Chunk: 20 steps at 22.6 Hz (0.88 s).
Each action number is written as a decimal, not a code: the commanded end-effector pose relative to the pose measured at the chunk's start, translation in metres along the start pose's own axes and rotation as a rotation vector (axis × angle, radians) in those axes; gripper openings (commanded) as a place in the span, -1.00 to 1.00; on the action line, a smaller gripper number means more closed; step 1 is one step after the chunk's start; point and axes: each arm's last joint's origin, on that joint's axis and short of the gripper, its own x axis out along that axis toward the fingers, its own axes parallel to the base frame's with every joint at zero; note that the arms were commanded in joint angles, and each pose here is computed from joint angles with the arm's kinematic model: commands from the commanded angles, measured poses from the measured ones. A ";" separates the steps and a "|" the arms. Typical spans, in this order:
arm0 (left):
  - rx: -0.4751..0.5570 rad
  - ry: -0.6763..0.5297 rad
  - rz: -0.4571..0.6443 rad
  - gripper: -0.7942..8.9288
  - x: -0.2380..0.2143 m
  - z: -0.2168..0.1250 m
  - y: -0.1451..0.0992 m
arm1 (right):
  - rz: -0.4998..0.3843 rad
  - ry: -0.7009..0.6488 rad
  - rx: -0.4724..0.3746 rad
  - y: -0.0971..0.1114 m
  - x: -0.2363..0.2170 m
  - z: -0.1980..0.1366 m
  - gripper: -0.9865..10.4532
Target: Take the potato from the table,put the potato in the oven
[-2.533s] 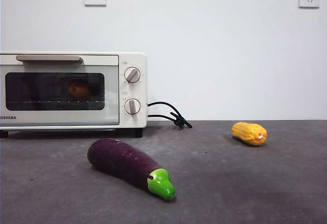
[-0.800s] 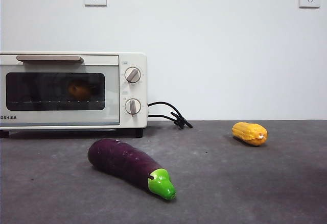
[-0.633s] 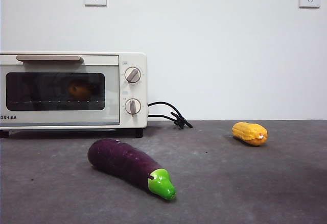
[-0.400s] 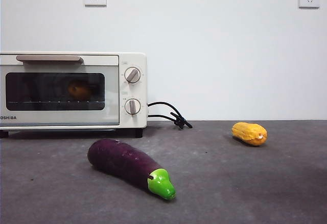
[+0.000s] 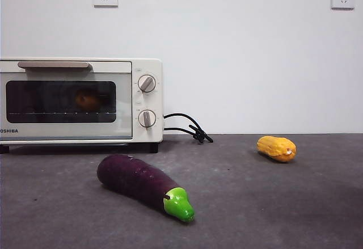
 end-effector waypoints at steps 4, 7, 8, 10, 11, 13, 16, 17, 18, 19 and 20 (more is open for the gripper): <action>-0.010 -0.001 -0.005 -0.85 0.001 -0.002 0.000 | 0.001 0.004 0.011 0.000 0.001 -0.002 -0.82; -0.010 -0.001 -0.005 -0.84 0.001 -0.002 0.000 | 0.001 0.004 0.011 0.000 0.000 -0.002 -0.82; -0.010 -0.001 -0.005 -0.85 0.001 -0.002 0.000 | 0.001 0.004 0.011 0.000 0.000 -0.002 -0.82; -0.010 -0.001 -0.005 -0.84 0.001 -0.002 0.000 | 0.001 0.007 0.011 0.000 0.000 -0.002 -0.82; -0.010 -0.001 -0.005 -0.85 0.001 -0.002 0.000 | 0.001 0.010 0.010 0.000 0.000 -0.002 -0.82; -0.010 -0.001 -0.005 -0.84 0.001 -0.002 0.000 | 0.004 0.026 0.009 0.000 -0.001 -0.001 -0.82; -0.010 -0.001 -0.005 -0.85 0.001 -0.002 0.000 | 0.009 0.067 0.006 0.000 -0.003 0.000 -0.82; -0.010 -0.001 -0.005 -0.84 0.001 -0.002 0.000 | 0.013 0.092 0.004 0.000 -0.005 -0.001 -0.82; -0.010 -0.001 -0.005 -0.85 0.001 -0.002 0.000 | 0.017 0.122 0.003 0.000 -0.006 -0.001 -0.82; -0.010 -0.001 -0.005 -0.84 0.001 -0.002 0.000 | 0.020 0.151 0.000 0.000 -0.008 -0.001 -0.82; -0.010 -0.001 -0.005 -0.84 0.001 -0.002 0.000 | 0.026 0.189 -0.003 0.000 -0.010 -0.003 -0.82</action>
